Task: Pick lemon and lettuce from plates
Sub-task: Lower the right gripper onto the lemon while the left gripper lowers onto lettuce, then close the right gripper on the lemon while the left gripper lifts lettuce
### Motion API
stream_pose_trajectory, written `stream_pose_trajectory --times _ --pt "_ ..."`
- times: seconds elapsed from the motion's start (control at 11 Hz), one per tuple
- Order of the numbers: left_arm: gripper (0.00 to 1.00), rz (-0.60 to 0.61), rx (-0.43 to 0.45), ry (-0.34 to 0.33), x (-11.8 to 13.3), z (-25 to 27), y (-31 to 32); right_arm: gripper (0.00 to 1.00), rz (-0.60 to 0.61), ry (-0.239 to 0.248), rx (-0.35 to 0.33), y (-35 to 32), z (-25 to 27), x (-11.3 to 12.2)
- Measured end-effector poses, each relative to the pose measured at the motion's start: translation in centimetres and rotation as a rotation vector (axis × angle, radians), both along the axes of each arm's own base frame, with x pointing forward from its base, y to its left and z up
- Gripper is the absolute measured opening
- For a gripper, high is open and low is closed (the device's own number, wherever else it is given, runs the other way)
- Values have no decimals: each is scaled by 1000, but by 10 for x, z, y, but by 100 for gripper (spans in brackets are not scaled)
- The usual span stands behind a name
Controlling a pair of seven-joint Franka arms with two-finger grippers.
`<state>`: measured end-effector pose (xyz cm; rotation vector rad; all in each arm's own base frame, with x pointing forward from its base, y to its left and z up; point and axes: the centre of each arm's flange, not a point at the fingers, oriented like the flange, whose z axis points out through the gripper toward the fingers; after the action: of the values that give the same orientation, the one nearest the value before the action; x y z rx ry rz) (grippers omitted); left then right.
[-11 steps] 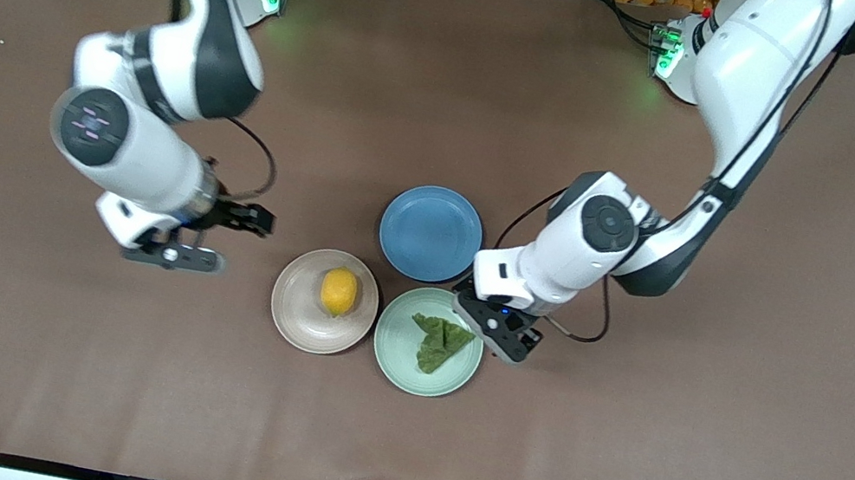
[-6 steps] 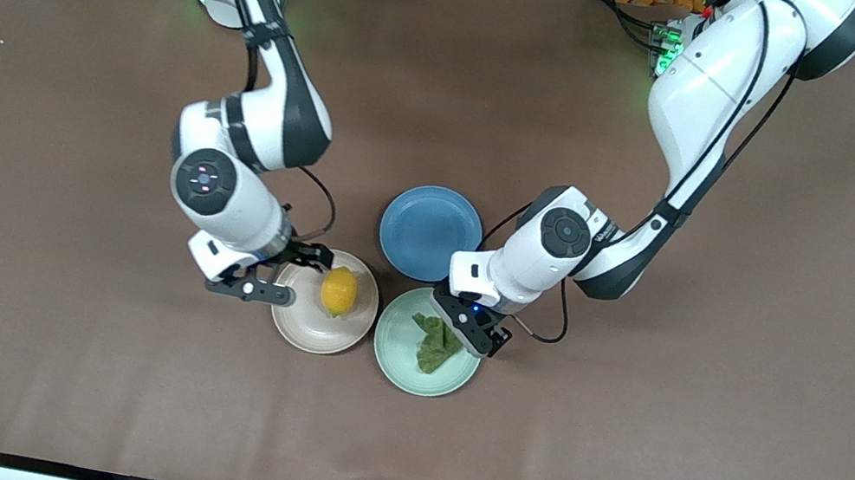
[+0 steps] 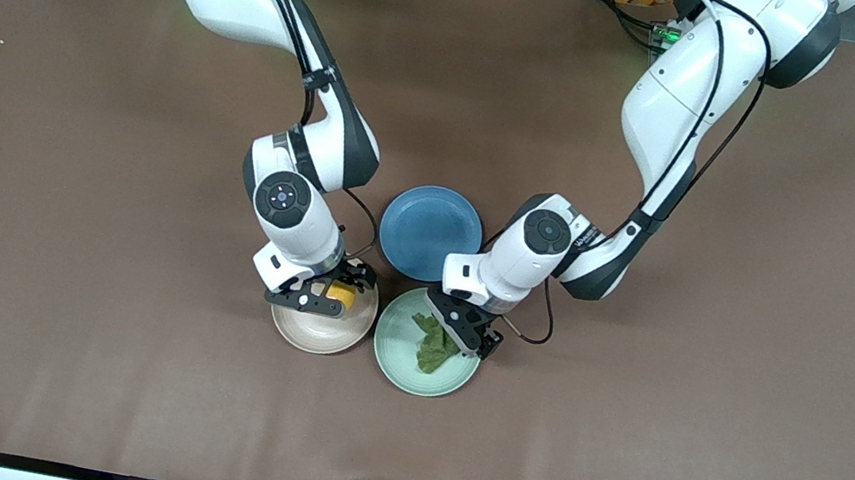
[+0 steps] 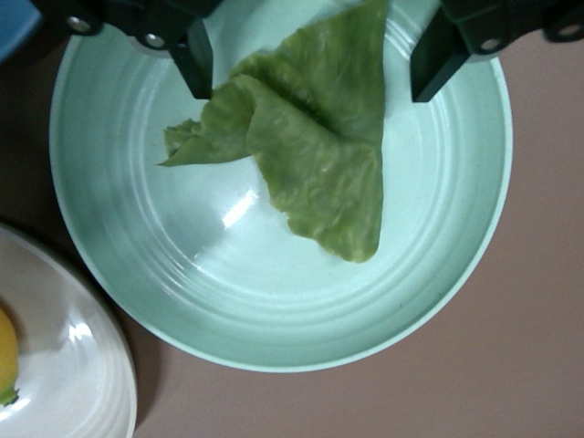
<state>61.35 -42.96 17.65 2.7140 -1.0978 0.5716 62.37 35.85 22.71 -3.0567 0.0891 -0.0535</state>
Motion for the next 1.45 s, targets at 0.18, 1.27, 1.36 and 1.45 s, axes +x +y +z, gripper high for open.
stream_pose_trajectory --times 0.18,1.27,1.36,1.45 --pt "86 -2 3 -5 0 1 -1 100 -7 -3 -2 -3 -7 2" --pt "3 -1 -11 -35 8 17 -4 100 -15 -23 -4 -6 -41 4" --pt "3 2 -9 -35 11 25 -3 100 -13 -31 -1 -4 -42 4" --pt "3 4 7 -20 14 33 0 100 -12 -34 0 -3 -42 3"
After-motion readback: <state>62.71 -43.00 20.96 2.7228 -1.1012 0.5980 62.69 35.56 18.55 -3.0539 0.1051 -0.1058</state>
